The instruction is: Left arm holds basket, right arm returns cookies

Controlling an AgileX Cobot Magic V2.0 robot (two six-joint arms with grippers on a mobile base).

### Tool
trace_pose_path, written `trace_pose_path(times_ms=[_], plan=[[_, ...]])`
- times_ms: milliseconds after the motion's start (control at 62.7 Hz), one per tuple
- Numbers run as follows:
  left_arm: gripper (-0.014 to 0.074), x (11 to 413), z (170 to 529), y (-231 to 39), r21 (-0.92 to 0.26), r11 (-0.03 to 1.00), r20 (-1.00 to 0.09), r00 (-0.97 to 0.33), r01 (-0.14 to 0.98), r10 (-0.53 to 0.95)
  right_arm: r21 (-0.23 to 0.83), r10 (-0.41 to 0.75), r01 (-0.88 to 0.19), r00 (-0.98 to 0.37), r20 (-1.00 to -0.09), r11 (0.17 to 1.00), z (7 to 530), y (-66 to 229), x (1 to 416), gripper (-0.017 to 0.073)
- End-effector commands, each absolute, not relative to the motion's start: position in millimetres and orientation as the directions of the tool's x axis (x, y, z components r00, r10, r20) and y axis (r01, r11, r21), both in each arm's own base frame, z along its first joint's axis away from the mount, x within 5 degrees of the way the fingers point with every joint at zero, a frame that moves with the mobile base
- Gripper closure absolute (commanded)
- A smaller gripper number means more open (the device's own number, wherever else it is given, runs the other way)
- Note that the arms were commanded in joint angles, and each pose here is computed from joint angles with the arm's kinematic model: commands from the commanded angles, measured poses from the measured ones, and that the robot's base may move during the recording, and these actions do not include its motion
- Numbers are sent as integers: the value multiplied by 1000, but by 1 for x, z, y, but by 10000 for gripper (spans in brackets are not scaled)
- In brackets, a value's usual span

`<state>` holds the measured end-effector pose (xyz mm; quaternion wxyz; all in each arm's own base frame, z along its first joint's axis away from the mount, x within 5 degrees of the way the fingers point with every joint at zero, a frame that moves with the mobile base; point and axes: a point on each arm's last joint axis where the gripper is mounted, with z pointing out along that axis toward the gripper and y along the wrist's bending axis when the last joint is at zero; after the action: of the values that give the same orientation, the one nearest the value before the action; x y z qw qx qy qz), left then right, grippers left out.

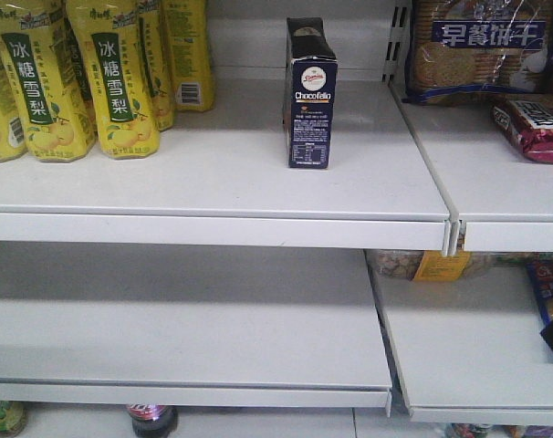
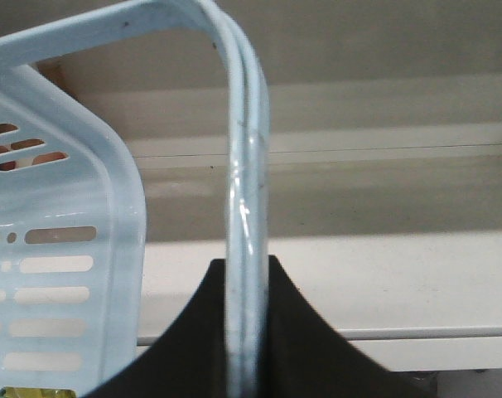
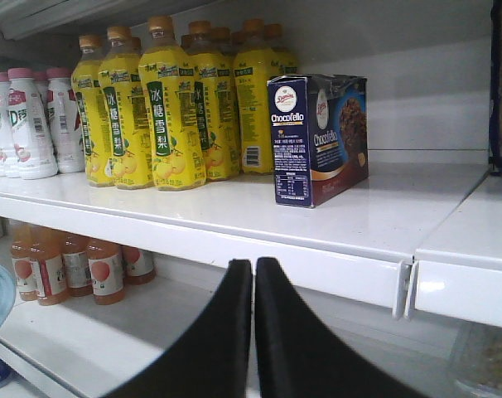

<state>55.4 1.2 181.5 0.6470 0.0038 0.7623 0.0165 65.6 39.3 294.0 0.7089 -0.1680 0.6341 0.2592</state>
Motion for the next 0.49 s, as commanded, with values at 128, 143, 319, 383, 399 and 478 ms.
trace_pose_path(times_ms=[128, 143, 319, 383, 399, 478], plan=[[600, 55, 198, 1, 56, 998, -998, -28, -19, 55, 23, 121, -567, 136, -983, 823, 305, 39, 66, 570], [600, 55, 198, 1, 56, 998, -998, -28, -19, 55, 23, 121, -567, 136, -983, 823, 305, 39, 66, 570], [600, 55, 198, 1, 56, 998, -998, -28, -19, 55, 23, 121, -567, 136, -983, 823, 305, 39, 66, 570], [600, 55, 198, 1, 56, 998, -998, -28, -19, 55, 23, 121, -567, 136, -983, 823, 305, 39, 66, 570], [600, 55, 198, 1, 56, 998, -998, -28, -19, 55, 24, 122, -566, 136, -983, 824, 305, 39, 66, 570], [600, 55, 198, 1, 56, 998, -998, -28, -19, 55, 33, 126, -557, 129, -984, 830, 304, 38, 67, 570]])
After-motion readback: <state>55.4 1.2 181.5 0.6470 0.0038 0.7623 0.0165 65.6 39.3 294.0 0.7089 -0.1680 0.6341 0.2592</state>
